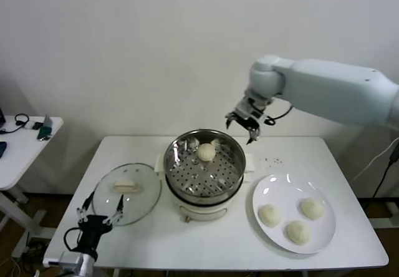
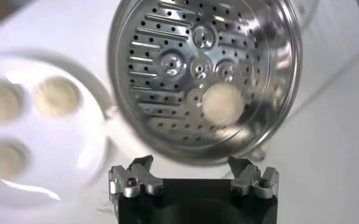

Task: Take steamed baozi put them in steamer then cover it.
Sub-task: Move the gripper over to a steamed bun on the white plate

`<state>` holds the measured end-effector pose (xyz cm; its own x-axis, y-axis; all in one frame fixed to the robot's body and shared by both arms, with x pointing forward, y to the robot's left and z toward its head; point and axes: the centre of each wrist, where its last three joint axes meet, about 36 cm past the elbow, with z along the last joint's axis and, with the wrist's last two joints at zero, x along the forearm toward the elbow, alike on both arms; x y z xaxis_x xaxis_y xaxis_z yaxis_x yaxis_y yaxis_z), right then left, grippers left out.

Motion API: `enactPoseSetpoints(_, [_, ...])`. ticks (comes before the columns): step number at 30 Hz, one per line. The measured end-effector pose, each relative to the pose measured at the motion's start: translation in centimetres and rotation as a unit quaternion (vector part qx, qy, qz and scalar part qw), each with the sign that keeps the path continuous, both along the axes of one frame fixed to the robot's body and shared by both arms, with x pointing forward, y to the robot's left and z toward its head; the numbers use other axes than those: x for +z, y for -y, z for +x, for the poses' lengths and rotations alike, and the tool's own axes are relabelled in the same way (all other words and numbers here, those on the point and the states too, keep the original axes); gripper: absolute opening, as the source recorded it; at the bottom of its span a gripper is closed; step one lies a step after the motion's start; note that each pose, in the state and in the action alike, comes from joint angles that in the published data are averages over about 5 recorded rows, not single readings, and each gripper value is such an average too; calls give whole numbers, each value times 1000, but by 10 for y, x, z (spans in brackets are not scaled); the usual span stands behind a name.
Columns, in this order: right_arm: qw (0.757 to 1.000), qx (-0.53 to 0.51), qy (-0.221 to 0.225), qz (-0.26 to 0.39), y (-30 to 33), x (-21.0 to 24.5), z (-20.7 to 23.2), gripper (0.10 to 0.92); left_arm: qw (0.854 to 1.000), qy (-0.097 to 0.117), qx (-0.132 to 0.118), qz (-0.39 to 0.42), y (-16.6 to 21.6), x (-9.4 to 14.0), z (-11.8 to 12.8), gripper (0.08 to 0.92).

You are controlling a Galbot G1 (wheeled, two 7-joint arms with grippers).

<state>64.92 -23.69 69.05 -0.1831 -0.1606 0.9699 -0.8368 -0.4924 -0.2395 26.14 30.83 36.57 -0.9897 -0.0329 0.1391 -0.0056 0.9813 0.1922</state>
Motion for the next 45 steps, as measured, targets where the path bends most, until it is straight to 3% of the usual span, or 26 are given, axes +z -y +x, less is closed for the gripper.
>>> enactPoseSetpoints(10, [986, -147, -69, 27, 91, -57, -34, 823, 1000, 3, 0, 0, 0, 3, -1, 823])
enactPoseSetpoints(23, [972, -192, -129, 34, 107, -157, -72, 823, 1000, -4, 8, -1, -1, 0, -7, 823])
enactPoseSetpoints(33, [969, -201, -142, 27, 107, -208, -81, 823, 1000, -7, 12, -2, -2, -1, -10, 823])
enactPoseSetpoints(45, [968, -203, -143, 30, 95, -238, -76, 823, 1000, -9, 15, -1, -2, -3, -10, 823])
